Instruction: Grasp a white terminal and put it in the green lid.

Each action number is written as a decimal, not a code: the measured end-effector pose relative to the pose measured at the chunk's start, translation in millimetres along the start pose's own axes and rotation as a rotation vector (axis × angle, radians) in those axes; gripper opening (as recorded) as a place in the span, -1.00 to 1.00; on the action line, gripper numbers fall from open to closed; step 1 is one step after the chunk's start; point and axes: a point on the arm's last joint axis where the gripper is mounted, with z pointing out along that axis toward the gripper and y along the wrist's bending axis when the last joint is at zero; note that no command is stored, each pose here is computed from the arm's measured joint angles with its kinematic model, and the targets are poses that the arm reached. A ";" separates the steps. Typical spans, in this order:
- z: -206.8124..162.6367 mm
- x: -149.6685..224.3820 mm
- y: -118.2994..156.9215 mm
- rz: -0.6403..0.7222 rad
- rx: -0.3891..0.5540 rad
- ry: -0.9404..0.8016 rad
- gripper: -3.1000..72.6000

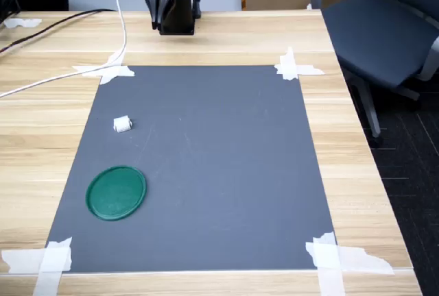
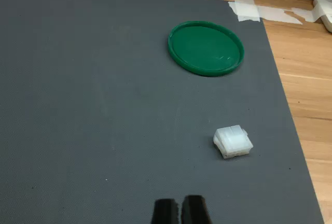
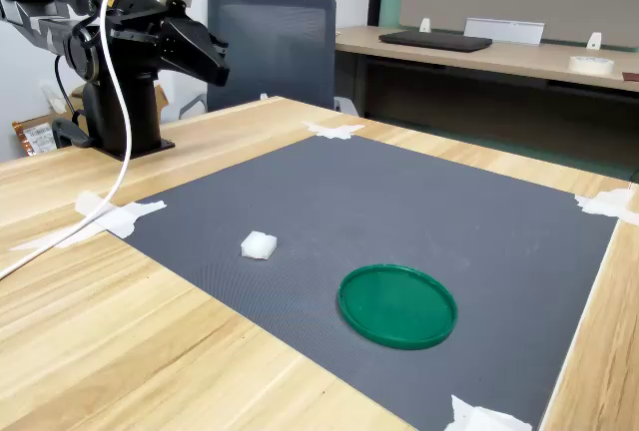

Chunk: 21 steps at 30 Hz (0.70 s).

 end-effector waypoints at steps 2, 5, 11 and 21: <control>0.0 0.3 -0.5 0.011 0.005 0.003 -0.99; 0.0 0.7 -1.4 0.024 0.016 0.007 -0.99; 0.0 1.0 -1.8 0.038 0.020 0.011 -0.99; -0.1 3.5 -1.1 0.040 0.013 0.038 -0.99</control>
